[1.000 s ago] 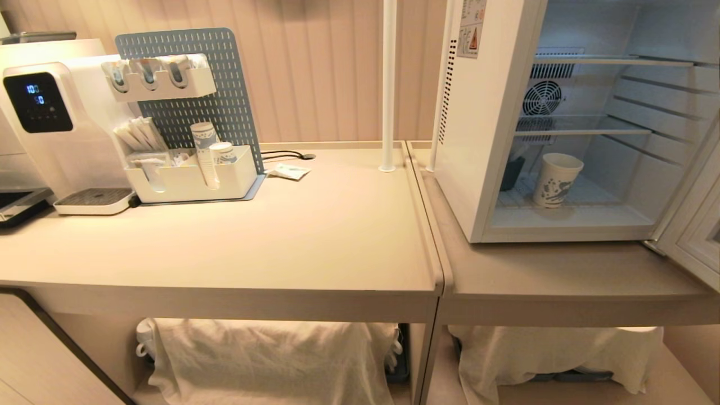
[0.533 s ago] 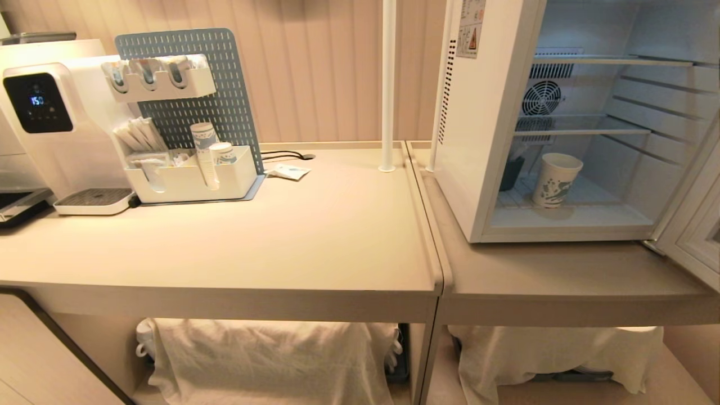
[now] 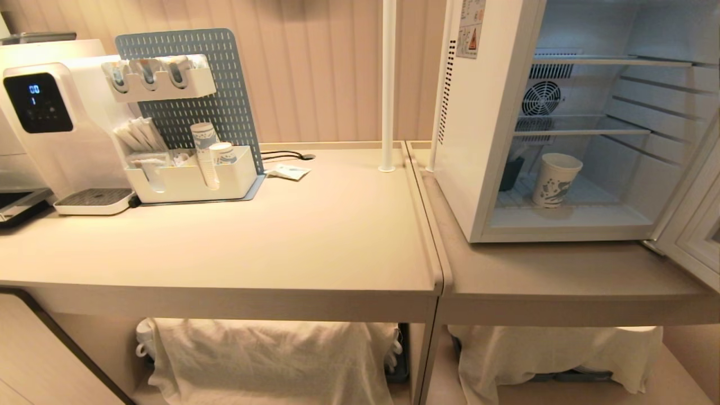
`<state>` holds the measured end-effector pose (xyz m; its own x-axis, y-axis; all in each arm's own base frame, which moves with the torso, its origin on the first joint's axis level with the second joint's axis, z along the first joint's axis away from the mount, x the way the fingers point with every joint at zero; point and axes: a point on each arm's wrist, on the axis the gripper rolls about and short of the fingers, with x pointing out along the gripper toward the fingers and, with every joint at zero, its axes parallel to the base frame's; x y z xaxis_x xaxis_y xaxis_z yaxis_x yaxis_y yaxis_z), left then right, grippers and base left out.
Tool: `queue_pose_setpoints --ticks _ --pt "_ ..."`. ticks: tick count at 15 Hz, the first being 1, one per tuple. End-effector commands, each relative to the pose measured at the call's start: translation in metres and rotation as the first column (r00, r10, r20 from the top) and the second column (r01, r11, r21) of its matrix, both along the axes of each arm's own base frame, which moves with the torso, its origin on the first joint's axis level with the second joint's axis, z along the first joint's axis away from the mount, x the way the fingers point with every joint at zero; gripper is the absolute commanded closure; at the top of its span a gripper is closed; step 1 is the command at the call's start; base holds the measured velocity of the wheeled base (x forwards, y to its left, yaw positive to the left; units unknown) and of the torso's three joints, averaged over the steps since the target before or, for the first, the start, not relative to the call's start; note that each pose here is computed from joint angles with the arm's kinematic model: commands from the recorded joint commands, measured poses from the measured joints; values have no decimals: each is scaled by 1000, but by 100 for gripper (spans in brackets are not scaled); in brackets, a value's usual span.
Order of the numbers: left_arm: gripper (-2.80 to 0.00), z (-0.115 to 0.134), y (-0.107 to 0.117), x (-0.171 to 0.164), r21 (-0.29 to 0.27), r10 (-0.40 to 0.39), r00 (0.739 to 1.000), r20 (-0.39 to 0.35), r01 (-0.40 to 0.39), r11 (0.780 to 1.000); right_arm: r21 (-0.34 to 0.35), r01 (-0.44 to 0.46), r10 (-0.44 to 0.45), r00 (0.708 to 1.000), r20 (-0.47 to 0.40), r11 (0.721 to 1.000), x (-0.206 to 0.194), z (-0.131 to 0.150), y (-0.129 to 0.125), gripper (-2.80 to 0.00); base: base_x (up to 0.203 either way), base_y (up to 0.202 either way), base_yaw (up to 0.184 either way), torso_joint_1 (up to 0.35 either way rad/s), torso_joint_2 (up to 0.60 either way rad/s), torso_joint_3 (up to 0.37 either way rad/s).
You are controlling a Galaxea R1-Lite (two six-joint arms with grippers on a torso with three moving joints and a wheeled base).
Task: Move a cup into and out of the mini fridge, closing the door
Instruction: Take the paper cup out of the freezer
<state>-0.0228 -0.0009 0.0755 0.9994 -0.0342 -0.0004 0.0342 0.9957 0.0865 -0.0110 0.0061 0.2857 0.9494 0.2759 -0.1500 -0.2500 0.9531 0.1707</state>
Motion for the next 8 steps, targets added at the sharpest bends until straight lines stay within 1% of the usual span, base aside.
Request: queue_pose_setpoints --ticks 1,2,3,4,5,6,8 --pt "0 0 0 0 0 1 1000 0 -1 1000 108 -12 41 961 -274 994 89 26 1 0 0 0 0 0 0 0" --pt "0 0 0 0 1 1 1000 0 -1 1000 171 6 54 937 -345 985 111 29 2 0 0 0 0 0 0 0" --pt "0 0 0 0 0 1 1000 0 -1 1000 227 18 82 903 -422 974 129 26 5 0 0 0 0 0 0 0" --pt "0 0 0 0 1 1 1000 0 -1 1000 256 15 117 863 -491 966 145 18 11 0 0 0 0 0 0 0" --pt "0 0 0 0 1 1 1000 0 -1 1000 262 24 126 831 -541 965 156 8 14 0 0 0 0 0 0 0" --pt "0 0 0 0 1 1 1000 0 -1 1000 262 31 128 813 -568 964 166 0 15 0 0 0 0 0 0 0" --pt "0 0 0 0 0 1 1000 0 -1 1000 264 21 128 837 -533 964 190 -6 18 0 0 0 0 0 0 0"
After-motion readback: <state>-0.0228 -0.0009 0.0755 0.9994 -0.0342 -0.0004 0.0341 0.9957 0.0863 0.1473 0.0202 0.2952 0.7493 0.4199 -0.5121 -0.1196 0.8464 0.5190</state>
